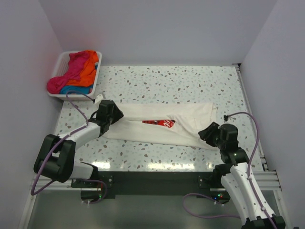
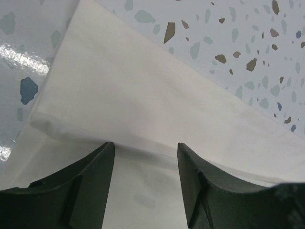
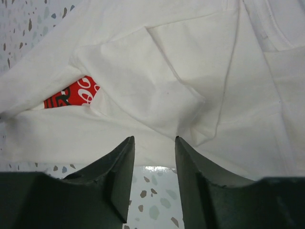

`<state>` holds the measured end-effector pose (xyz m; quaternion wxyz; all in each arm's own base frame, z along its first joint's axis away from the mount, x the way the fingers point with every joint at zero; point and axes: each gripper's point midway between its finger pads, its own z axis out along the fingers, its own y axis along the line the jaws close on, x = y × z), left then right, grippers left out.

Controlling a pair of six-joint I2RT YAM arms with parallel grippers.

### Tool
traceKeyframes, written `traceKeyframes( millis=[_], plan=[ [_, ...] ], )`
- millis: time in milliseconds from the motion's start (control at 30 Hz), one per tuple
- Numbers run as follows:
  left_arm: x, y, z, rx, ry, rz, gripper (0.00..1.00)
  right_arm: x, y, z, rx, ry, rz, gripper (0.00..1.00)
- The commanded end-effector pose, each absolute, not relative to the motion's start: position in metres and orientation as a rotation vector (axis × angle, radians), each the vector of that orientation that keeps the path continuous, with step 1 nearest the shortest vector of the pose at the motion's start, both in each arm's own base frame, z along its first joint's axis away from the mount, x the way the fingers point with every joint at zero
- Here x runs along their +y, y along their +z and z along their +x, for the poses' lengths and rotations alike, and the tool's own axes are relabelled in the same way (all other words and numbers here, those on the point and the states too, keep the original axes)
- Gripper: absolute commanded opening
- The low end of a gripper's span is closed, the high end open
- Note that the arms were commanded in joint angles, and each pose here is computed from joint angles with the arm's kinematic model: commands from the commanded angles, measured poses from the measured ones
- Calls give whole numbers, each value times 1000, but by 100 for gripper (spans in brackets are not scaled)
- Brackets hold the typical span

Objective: Fold and stack the t-shirts
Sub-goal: Fold the tshirt

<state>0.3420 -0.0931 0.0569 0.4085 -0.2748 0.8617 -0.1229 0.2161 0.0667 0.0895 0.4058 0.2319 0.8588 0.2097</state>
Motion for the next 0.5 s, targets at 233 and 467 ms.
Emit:
traceKeyframes(
  millis=[233, 467],
  plan=[
    [-99, 68, 347, 2127, -362, -682, 60, 61, 111, 267, 2108, 456, 557, 52],
    [-101, 75, 349, 2120, -373, -673, 60, 72, 89, 332, 2227, 384, 470, 43]
  ],
)
